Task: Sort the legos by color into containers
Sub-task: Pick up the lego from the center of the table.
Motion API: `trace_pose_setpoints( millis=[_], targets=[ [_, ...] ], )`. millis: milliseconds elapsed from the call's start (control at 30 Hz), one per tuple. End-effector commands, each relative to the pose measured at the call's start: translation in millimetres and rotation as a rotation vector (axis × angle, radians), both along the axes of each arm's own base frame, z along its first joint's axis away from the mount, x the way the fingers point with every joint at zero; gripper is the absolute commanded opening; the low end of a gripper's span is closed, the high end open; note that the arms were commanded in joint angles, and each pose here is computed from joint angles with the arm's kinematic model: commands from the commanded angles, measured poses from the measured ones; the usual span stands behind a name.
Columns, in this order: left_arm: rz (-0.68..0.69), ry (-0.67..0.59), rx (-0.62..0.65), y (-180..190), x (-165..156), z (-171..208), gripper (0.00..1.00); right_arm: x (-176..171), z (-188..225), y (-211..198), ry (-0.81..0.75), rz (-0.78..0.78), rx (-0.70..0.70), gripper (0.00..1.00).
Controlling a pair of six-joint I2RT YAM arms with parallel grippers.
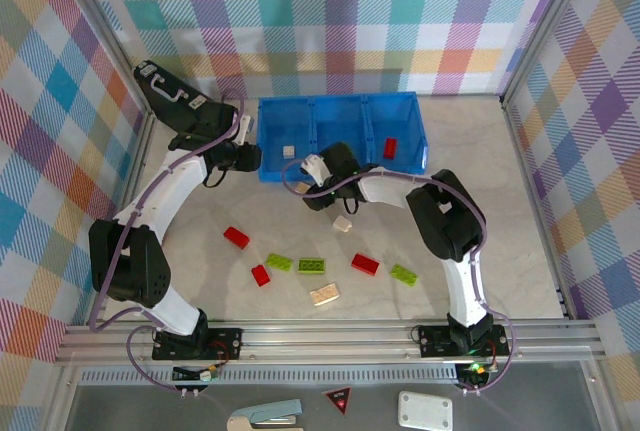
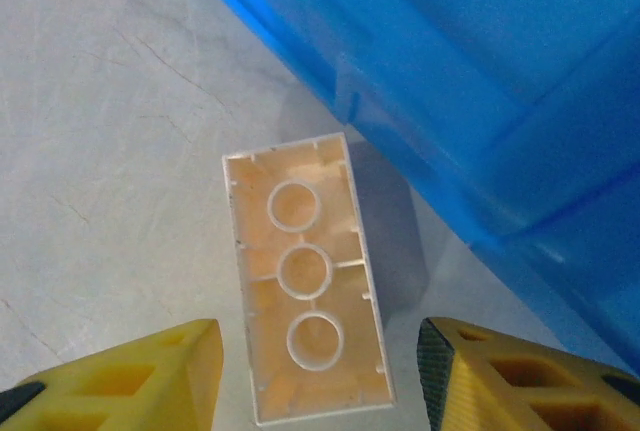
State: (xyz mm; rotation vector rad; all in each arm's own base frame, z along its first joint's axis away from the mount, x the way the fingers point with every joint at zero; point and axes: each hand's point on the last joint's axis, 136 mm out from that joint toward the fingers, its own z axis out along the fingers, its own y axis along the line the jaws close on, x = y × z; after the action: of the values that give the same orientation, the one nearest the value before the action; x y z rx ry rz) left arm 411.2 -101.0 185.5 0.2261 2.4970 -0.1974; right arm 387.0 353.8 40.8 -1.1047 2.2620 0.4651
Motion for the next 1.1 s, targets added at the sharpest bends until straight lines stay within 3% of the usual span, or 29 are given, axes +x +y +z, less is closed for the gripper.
trace_pose_setpoints(
  millis=[0, 267, 600, 1067],
  targets=[
    [0.002, -0.016, 0.014, 4.8, 0.7, 4.3, 0.44, -2.1, -2.4, 10.7, 0.011, 0.057, -0.005, 0.56],
    [0.002, -0.024, 0.017, 5.6, -0.5, 7.9, 0.44, -8.1, -13.4, 20.8, 0.016, 0.099, -0.069, 0.55],
    [0.002, -0.037, 0.014, 5.8, -1.4, 13.1, 0.44, -15.8, -14.3, 19.9, 0.005, 0.105, -0.108, 0.43],
    [0.031, -0.068, 0.031, 12.3, -2.1, 22.3, 0.44, -43.4, 25.7, 26.7, 0.011, 0.104, -0.051, 0.36]
  ],
)
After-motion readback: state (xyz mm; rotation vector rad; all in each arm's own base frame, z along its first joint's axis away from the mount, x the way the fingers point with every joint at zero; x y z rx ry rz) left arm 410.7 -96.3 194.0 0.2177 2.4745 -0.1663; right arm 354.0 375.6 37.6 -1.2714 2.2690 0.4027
